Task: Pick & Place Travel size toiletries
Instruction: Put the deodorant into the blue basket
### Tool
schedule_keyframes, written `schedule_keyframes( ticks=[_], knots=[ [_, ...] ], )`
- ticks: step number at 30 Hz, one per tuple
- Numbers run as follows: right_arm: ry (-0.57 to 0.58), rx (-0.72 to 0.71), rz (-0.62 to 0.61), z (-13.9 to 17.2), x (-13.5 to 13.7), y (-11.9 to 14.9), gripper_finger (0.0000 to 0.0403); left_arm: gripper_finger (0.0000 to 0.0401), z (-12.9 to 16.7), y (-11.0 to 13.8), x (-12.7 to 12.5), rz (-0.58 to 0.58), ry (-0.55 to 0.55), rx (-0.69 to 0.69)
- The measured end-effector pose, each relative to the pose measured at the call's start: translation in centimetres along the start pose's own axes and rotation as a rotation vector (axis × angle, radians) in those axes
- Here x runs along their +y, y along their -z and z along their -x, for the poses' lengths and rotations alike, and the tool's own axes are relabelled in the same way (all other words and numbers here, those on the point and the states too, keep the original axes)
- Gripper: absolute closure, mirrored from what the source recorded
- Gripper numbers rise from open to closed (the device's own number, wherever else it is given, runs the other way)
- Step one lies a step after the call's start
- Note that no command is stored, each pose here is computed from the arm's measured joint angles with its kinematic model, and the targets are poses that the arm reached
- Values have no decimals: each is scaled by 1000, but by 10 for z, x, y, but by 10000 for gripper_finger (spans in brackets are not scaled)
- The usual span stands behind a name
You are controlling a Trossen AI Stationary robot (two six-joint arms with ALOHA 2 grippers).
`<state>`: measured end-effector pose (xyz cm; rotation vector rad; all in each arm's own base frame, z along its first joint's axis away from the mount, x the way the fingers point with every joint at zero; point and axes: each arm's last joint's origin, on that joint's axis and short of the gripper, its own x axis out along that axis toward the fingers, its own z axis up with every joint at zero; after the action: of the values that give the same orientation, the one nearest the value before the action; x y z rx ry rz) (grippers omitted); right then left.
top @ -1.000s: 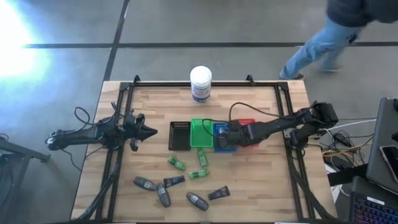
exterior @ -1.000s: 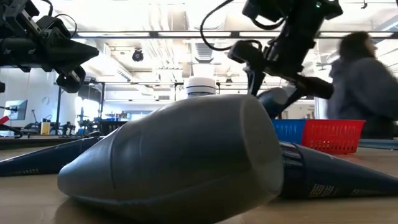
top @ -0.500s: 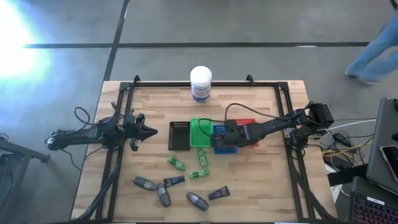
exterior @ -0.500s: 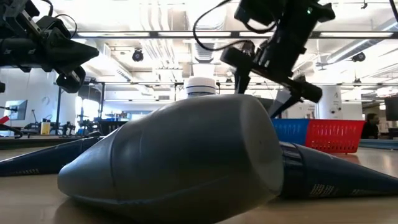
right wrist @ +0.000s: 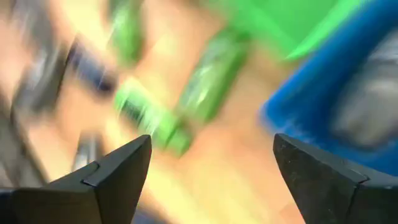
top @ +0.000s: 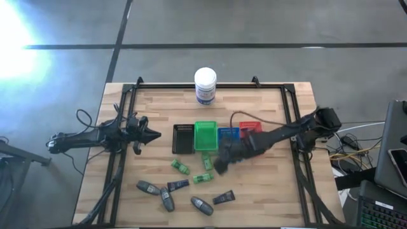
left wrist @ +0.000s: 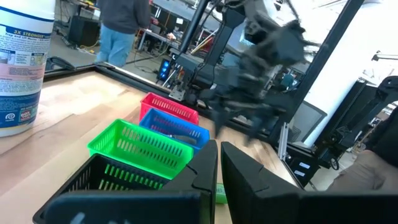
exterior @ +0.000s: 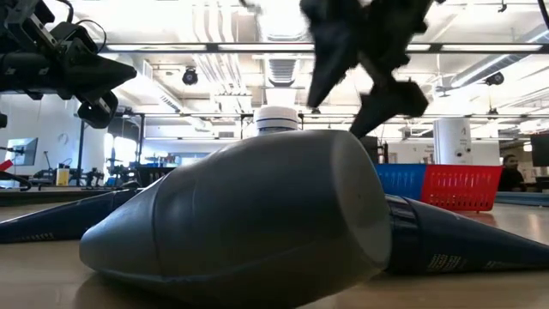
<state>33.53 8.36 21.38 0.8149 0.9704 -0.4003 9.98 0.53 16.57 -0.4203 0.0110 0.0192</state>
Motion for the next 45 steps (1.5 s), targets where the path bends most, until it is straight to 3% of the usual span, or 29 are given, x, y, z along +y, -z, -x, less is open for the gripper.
schedule_keyframes(
  ticks=[4,7,17,26,37,45],
  knots=[
    [-34,69,311,-9,19,25,88,375,0,0,0,0,0,1],
    [-35,95,387,-16,28,34,98,375,0,0,0,0,-1,2],
    [-35,142,399,-44,54,41,112,375,0,0,0,0,-1,3],
    [-61,177,520,-46,88,67,83,375,0,0,0,0,-1,2],
    [-64,191,391,-78,126,84,55,375,0,0,0,0,-2,6],
    [48,235,397,-89,153,84,59,375,0,0,0,0,-3,6]
  ],
)
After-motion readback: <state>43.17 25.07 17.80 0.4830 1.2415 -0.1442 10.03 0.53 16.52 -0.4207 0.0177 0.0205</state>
